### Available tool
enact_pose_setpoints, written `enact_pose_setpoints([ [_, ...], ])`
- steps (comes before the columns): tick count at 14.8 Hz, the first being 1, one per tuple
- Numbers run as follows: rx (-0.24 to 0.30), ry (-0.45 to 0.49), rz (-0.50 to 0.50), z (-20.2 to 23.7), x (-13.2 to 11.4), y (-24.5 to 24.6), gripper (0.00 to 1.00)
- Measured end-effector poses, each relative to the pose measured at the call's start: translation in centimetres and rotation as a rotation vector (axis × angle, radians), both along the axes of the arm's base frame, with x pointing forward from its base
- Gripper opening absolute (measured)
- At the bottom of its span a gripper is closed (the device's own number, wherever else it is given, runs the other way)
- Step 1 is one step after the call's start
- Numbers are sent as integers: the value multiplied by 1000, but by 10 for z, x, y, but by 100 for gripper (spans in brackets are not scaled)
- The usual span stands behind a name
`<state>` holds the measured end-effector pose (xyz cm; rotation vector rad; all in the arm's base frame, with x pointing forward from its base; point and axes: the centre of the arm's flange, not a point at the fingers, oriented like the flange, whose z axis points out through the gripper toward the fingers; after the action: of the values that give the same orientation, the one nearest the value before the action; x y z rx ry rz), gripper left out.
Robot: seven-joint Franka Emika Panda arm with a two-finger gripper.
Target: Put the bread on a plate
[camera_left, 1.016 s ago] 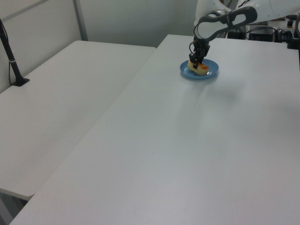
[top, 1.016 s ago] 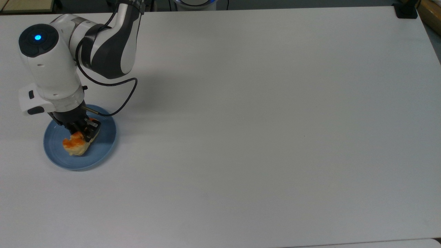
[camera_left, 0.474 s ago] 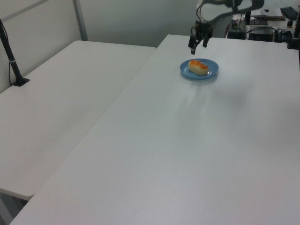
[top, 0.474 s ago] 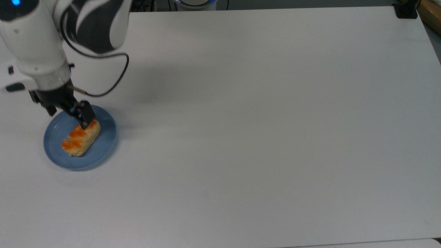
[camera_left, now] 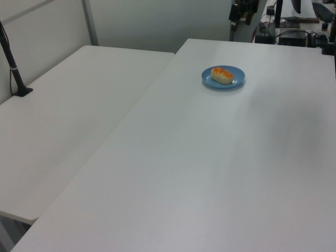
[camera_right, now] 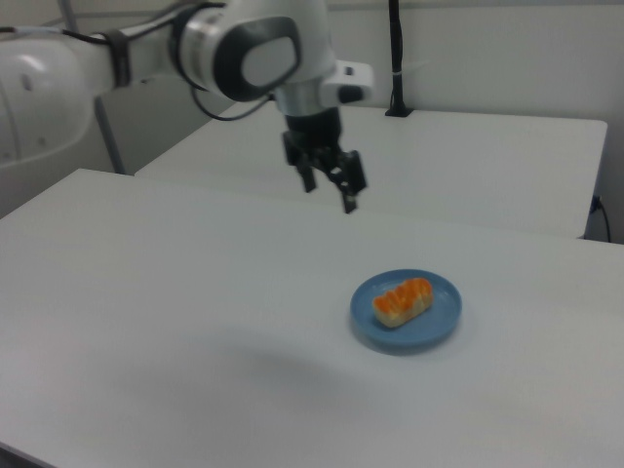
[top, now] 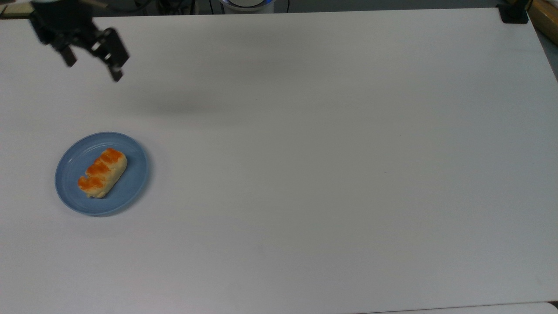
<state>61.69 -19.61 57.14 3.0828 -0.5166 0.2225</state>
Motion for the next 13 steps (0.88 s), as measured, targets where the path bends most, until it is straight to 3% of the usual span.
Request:
enact_pose_setpoints([
  [3,34,41,89,19,-35,58,100],
  [5,49,63,110,25,-48,70,100],
  [13,48,70,110,22,-49,70,100],
])
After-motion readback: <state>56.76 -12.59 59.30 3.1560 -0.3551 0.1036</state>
